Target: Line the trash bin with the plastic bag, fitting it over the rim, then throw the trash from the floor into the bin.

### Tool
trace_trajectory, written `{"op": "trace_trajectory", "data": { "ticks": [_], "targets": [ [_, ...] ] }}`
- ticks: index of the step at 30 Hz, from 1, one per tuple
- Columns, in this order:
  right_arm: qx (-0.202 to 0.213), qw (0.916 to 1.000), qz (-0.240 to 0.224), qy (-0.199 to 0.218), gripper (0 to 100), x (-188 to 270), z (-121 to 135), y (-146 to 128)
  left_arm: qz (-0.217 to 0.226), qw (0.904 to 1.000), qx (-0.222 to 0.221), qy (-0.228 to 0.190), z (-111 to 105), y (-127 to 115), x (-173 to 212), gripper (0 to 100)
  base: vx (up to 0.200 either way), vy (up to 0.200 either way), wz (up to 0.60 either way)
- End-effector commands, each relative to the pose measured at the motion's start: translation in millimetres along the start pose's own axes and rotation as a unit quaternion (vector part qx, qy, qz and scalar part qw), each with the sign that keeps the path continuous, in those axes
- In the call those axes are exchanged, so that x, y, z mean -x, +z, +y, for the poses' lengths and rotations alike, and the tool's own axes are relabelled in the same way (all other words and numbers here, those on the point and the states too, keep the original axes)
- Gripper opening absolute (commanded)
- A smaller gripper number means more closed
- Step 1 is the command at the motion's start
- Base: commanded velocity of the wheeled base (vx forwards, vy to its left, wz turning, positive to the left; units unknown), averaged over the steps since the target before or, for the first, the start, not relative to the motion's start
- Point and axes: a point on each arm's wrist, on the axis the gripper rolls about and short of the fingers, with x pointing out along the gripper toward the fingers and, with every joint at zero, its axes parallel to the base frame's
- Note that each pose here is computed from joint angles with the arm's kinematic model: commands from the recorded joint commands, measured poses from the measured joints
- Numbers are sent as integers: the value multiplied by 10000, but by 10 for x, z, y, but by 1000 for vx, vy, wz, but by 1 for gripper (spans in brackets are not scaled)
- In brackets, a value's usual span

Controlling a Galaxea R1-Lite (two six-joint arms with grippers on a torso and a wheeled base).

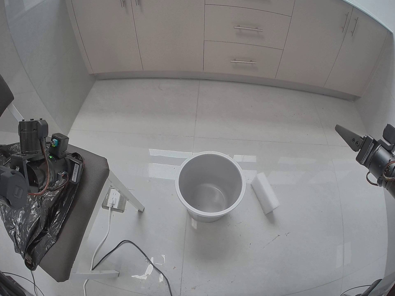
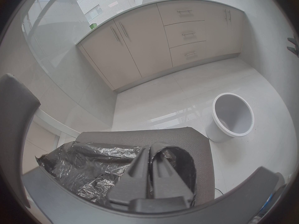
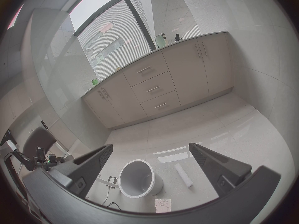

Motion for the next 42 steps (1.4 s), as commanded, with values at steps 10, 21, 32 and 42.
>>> {"op": "trace_trajectory", "data": {
  "ticks": [10, 21, 32, 42],
  "targets": [
    [-436, 9988, -208, 29, 100, -36, -2, 42, -1890, 9579, 2157, -153, -36, 797, -106, 0, 0, 0, 0],
    [-448, 9988, 91, 201, 100, -42, 67, -105, -2058, 8883, 3917, -1229, -272, 1468, 190, 0, 0, 0, 0],
    [390, 9956, 558, 650, 100, -560, 658, -415, -1745, 8535, 4494, -1976, -468, 2167, 330, 0, 0, 0, 0],
    [1096, 9883, 773, 722, 100, -1057, 1122, -826, -1213, 8369, 4628, -2658, -610, 2441, 210, 0, 0, 0, 0]
  ]
}}
